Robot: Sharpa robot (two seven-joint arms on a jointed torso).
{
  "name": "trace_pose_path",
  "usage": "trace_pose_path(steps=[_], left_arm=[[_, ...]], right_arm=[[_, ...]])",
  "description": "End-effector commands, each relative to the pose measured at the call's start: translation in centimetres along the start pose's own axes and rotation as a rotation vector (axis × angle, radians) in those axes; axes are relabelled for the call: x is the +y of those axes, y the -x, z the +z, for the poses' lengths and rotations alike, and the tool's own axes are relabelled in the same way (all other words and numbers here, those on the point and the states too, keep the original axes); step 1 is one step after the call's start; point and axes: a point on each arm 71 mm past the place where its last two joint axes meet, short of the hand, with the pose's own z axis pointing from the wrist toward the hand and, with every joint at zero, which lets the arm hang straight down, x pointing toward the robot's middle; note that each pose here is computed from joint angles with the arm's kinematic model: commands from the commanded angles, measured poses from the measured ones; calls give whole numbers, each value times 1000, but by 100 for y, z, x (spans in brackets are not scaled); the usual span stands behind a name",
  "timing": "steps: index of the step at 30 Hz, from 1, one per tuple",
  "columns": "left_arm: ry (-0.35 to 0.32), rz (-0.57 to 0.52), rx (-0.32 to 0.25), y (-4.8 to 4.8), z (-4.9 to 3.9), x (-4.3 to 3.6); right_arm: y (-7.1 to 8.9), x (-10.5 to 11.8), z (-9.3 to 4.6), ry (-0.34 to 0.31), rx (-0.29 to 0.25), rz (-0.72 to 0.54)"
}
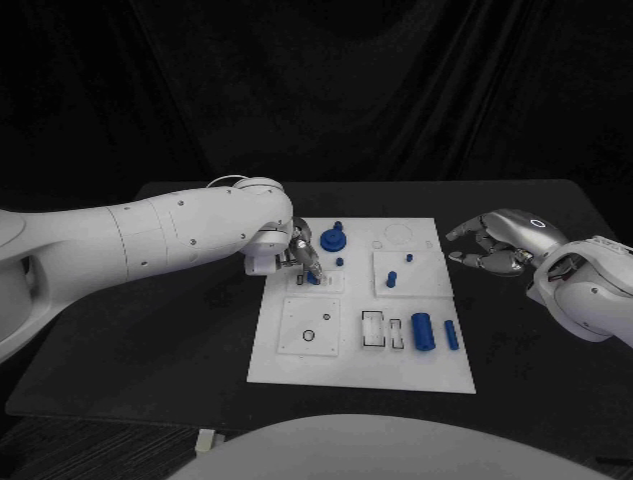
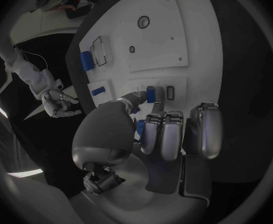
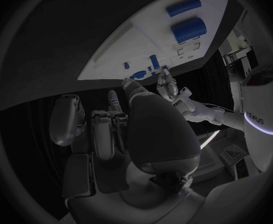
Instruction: Assemble the parts on the task board
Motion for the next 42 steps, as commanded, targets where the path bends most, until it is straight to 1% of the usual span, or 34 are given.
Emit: trace_pose_path(steps=[1, 23, 42], left_arm=[[-8, -2, 14, -51, 26, -14], [-13, -12, 2, -45, 38, -15], [-16, -10, 4, -54, 45, -39]], right_arm=[[-7, -7, -3, -10, -1, -1], [-12, -6, 4, -9, 2, -1], [-14, -13, 0, -11, 4, -2]])
